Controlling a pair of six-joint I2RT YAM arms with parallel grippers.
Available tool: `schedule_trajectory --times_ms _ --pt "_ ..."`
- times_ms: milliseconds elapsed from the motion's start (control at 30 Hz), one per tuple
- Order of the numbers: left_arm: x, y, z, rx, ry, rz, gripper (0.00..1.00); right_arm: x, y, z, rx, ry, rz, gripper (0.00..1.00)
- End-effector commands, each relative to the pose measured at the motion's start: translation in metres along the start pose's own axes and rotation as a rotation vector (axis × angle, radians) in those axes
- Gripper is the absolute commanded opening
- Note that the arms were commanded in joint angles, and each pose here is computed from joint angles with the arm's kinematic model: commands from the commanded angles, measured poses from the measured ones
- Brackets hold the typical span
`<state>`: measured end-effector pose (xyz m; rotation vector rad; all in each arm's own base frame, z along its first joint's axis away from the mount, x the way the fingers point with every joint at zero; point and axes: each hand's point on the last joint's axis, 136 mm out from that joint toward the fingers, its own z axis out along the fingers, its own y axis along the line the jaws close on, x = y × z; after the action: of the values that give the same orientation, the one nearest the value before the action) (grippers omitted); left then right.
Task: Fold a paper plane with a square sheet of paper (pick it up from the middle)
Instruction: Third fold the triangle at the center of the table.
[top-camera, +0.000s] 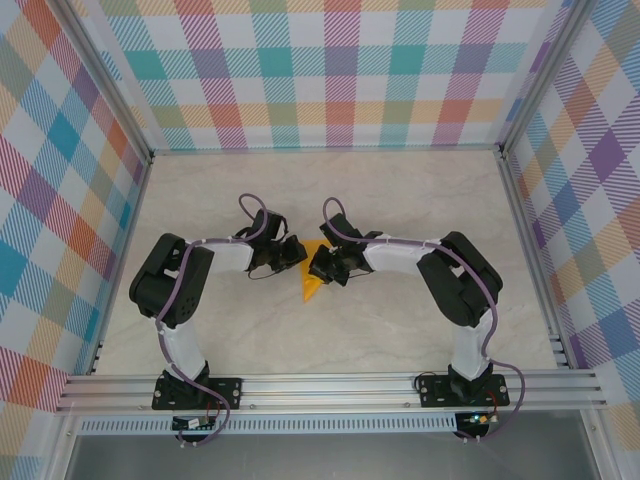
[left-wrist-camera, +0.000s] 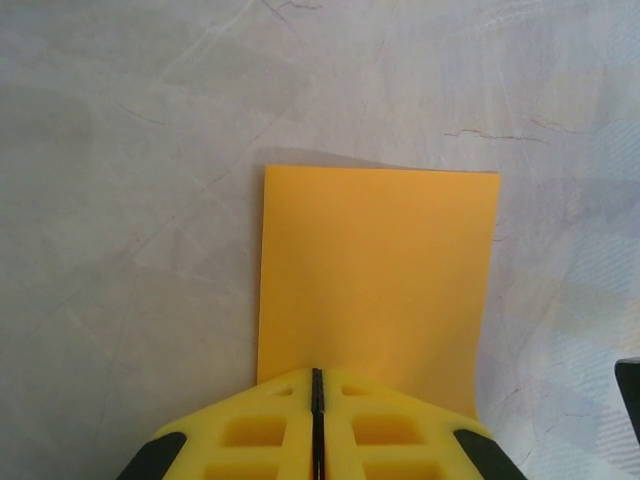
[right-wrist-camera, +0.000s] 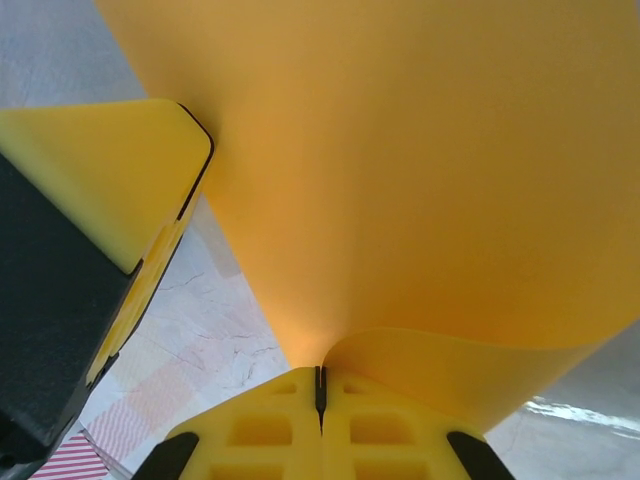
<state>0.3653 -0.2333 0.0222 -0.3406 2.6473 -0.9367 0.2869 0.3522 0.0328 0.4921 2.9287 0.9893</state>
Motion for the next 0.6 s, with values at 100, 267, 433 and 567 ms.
schedule_trajectory --times_ms 100,267,433,567 --pt "0.0008 0.0025 -0.0008 -0.010 0.023 0.005 0.10 -0.0038 0.0106 0.0036 -0.025 0.011 -0.049 0.03" --pt "0.0021 0.0022 -0.0007 -0.006 0.029 0.004 0.10 -0.0023 0.0107 0.0075 -0.025 0.029 -0.068 0.02" --pt "0.0021 0.0016 -0.0014 -0.003 0.029 0.005 0.10 -0.0019 0.0092 0.0090 -0.021 0.033 -0.073 0.02" --pt "0.0024 0.0019 -0.0014 -0.005 0.030 0.005 0.10 -0.0027 0.0092 0.0095 -0.021 0.029 -0.075 0.02"
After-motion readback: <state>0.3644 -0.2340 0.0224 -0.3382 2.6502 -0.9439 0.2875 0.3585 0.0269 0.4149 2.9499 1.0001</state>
